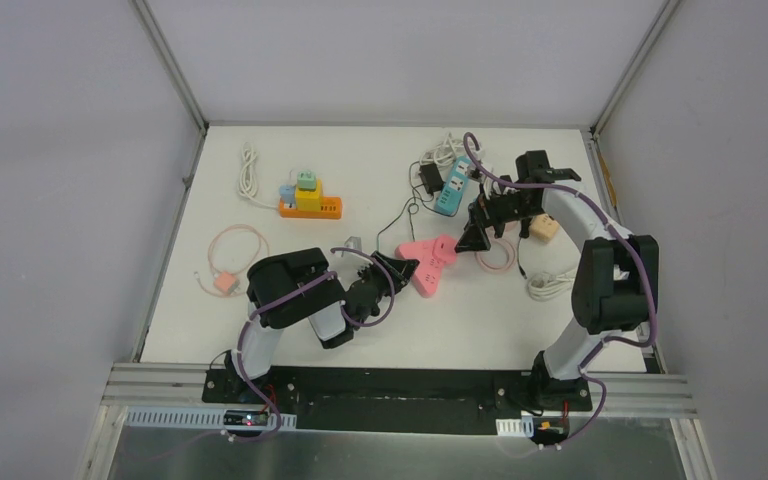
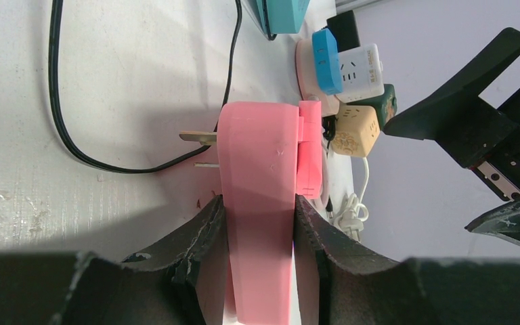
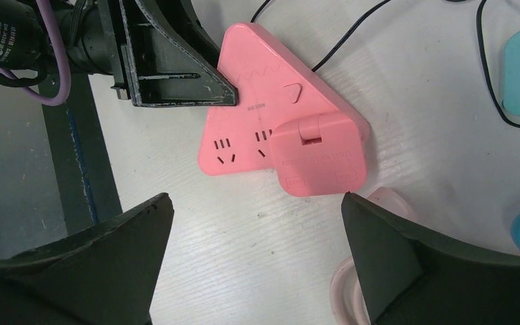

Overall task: Pull the plug off the socket
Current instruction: Remove the plug from the socket.

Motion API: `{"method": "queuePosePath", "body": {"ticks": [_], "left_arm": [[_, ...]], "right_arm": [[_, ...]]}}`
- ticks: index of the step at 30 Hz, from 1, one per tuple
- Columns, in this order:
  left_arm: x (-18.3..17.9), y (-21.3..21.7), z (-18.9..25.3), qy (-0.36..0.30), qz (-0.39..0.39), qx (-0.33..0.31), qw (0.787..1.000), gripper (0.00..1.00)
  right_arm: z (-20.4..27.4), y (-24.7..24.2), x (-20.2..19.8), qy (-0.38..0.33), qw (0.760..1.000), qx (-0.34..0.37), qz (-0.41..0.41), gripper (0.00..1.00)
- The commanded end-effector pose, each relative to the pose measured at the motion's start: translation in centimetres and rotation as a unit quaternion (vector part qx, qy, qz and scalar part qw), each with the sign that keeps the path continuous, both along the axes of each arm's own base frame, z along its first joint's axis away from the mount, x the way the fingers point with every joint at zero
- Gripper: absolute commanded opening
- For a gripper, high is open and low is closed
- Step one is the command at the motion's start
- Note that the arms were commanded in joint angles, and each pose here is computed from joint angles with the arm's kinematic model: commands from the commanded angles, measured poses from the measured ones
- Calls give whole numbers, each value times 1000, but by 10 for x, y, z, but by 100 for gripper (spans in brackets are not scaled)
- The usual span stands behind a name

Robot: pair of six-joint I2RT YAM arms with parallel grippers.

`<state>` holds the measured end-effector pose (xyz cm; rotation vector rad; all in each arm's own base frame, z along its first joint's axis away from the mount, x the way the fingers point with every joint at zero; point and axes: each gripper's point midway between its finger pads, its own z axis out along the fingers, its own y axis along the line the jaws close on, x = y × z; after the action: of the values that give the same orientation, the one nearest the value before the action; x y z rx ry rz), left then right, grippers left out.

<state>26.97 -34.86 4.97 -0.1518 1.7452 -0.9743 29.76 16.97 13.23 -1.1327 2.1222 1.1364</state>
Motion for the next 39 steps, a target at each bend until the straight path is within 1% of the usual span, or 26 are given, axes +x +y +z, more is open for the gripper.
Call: {"method": "queuePosePath", "body": {"ticks": [1, 17, 28, 30, 36, 39], "left_arm": [[-14, 19, -53, 22, -24, 116, 993, 0], [-15, 19, -48, 14, -27, 112, 993, 0], [-16, 17, -46, 10, -33, 108, 994, 0], [-17, 17, -46, 8, -35, 108, 993, 0], [-18, 15, -45, -1, -44, 107, 993, 0], [-18, 13, -45, -4, -47, 106, 993, 0]], "right_arm": [[11, 1, 8, -18, 1000, 10, 4, 100], [3, 3, 10, 2, 1000, 13, 0, 100], [-17, 7, 23, 36, 999, 7, -34, 99], [-24, 11, 28, 42, 998, -1, -45, 99], [-42, 8, 54, 27, 993, -52, -99, 99], [-47, 6, 57, 26, 992, -58, -106, 99]]}}
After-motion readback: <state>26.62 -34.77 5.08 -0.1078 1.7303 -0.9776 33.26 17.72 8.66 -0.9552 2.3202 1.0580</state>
